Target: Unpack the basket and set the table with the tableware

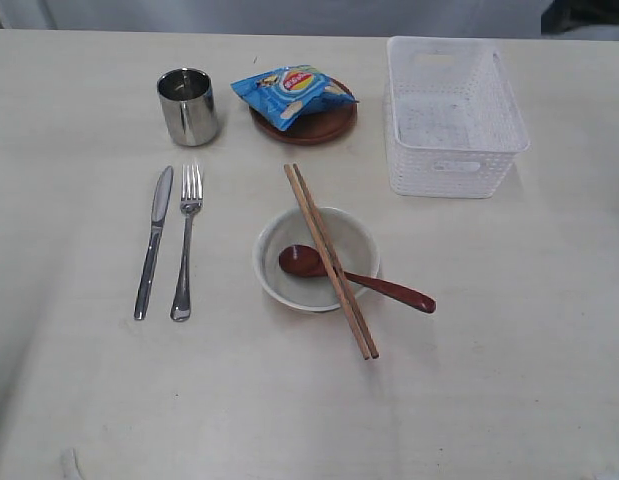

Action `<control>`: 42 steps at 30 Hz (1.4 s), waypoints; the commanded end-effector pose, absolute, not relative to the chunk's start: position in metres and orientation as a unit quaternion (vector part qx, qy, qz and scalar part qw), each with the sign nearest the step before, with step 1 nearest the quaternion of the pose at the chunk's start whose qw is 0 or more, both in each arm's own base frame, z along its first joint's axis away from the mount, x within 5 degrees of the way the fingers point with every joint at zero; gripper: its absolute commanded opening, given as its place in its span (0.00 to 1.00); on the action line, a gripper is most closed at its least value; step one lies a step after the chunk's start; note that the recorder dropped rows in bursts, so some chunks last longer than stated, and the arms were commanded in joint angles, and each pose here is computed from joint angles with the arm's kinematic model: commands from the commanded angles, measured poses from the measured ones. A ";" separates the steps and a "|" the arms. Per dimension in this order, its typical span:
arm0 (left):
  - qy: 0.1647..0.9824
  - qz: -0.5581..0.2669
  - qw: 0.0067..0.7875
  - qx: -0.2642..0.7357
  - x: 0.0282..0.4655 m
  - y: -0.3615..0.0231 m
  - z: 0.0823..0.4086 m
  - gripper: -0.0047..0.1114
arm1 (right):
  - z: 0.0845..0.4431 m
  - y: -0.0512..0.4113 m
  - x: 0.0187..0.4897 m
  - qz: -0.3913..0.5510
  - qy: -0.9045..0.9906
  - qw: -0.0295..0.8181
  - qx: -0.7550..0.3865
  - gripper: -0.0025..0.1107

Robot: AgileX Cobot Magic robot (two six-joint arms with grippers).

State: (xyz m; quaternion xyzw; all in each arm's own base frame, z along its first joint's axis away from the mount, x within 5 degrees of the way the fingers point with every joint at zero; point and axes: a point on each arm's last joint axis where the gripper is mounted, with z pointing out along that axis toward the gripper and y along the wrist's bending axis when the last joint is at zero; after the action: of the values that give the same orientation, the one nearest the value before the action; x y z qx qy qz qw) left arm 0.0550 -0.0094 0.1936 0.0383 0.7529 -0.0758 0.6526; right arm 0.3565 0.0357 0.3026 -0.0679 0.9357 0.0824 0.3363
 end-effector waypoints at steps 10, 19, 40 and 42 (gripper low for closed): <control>0.749 -0.078 0.657 0.037 0.055 -0.010 0.194 0.04 | 0.327 0.053 0.168 0.099 0.780 0.603 -0.134 0.02; 0.749 -0.078 0.657 0.037 0.055 -0.010 0.194 0.04 | 0.357 0.022 0.060 0.116 0.639 0.752 -0.116 0.02; 0.748 -0.078 0.657 0.037 0.055 -0.010 0.194 0.04 | 0.335 0.013 0.030 0.046 0.690 0.718 -0.076 0.02; 0.748 -0.078 0.657 0.037 0.055 -0.010 0.194 0.04 | 0.325 0.012 0.035 0.034 0.707 0.704 -0.056 0.02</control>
State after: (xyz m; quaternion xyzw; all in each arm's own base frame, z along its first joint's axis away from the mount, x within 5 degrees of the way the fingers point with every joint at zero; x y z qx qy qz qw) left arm 0.0550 -0.0094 0.1936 0.0383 0.7529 -0.0758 0.6526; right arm 0.0280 0.0129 0.3380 -0.0736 0.6736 0.0545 0.7334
